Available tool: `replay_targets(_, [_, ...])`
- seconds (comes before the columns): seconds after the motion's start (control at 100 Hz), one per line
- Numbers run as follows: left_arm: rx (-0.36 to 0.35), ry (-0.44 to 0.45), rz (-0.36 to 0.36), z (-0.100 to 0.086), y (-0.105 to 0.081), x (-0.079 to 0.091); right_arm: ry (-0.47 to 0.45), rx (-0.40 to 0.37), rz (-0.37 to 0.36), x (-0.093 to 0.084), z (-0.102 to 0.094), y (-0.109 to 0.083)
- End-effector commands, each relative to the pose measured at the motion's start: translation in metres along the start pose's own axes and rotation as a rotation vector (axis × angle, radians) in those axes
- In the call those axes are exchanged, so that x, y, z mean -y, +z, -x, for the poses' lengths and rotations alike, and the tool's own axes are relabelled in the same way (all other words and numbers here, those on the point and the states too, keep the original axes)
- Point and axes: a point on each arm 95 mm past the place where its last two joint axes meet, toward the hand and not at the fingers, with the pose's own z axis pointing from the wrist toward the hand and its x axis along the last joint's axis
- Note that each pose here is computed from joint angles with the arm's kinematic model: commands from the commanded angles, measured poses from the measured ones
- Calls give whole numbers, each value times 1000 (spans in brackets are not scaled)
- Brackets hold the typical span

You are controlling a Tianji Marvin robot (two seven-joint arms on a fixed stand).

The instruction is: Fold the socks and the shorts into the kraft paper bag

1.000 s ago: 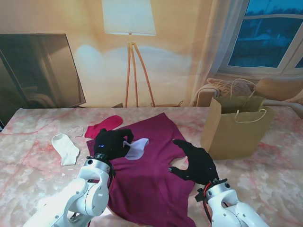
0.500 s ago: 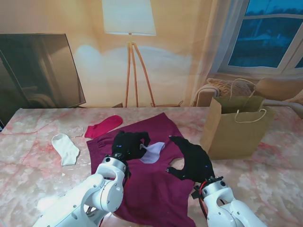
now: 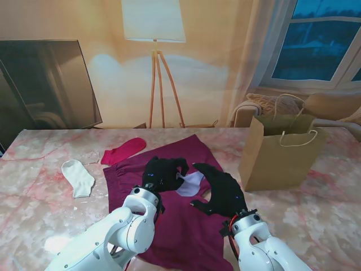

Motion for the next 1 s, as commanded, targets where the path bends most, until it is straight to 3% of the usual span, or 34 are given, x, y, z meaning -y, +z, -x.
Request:
replay_targets(0.0, [-12, -25, 0, -6, -1, 1, -9, 6, -16, 2, -1, 0])
replay_targets(0.15, [-28, -27, 3, -7, -4, 3, -24, 13, -7, 4, -1, 4])
replay_targets(0.39, [-36, -108, 11, -10, -10, 4, -18, 24, 4, 11, 0, 10])
replay_targets(0.65, [-50, -134, 26, -10, -13, 5, -14, 43, 110, 16, -1, 18])
replay_targets(0.99, [-69, -148, 31, -8, -14, 4, 10, 51, 122, 18, -1, 25])
